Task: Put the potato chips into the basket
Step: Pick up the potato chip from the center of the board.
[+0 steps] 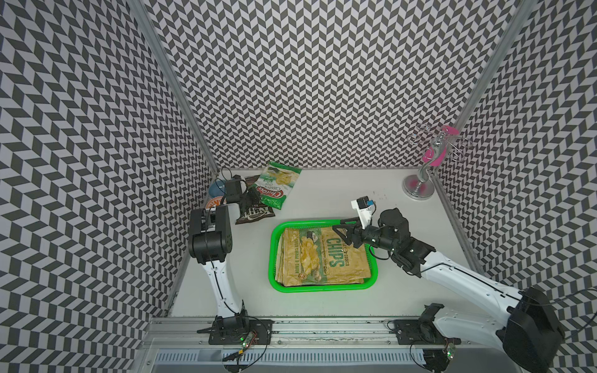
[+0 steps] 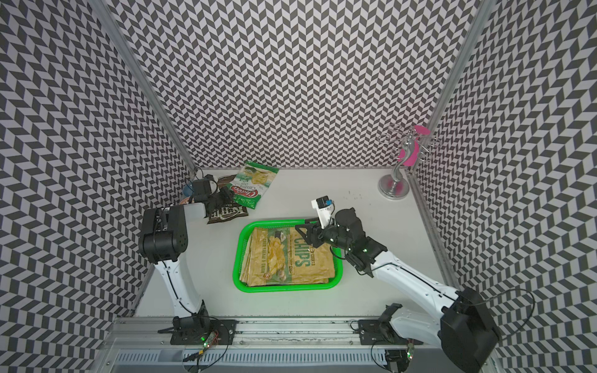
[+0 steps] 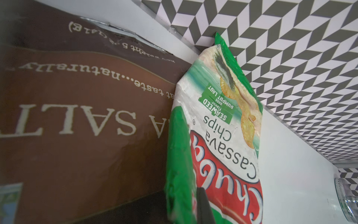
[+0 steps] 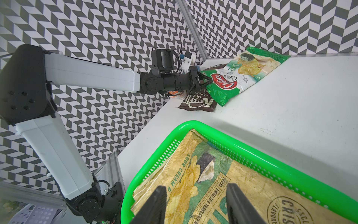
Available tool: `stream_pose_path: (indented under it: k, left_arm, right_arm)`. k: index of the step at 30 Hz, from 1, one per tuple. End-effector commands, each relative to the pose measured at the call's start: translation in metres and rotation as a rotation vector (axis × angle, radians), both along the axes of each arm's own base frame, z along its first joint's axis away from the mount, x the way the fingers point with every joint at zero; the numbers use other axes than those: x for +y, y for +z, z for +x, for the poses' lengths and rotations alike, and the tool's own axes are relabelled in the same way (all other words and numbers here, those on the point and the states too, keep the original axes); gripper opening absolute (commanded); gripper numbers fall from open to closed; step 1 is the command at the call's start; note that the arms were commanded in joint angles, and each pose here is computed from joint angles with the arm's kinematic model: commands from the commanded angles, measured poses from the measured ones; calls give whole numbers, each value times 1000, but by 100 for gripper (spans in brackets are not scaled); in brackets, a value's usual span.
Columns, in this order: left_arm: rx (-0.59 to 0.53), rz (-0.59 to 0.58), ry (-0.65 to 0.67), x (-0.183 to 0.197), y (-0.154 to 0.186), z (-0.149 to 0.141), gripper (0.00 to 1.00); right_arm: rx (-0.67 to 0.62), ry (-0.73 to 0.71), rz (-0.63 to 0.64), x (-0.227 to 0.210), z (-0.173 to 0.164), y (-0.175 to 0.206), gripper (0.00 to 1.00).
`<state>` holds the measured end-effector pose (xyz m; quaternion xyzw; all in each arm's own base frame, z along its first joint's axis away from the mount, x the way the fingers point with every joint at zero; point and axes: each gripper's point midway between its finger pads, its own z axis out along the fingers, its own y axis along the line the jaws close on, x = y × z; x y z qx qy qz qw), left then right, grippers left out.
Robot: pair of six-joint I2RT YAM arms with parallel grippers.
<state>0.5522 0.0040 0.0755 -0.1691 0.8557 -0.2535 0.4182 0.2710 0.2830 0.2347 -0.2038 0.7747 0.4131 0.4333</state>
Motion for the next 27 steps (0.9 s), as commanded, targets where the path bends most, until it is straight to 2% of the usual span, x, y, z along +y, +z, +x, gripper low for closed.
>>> stream_pose_path:
  k: [1,7,9,14,20,27]
  left_arm:
    - [-171,50,-105,-18,71,5,0]
    - [-393,155,-311,-46,148,-14,0]
    - [-453,190,-341,-51,172,-21,0]
    - [-552,243,-487,-76,220,-43,0]
    - [-621,238,-692,-114,256,-88,0]
    - [-632,187,-941,-155,272,-153,0]
  right_arm:
    - [-50,-18,14,-5,1,11,53]
    - [-83,-41,40,-11,-1,19,53]
    - [-90,-54,45,-13,-1,22,53]
    - [-120,-114,45,-25,1,30,53]
    - [-163,-185,46,-42,3,40,53]
    - [-174,-291,82,-75,8,51,52]
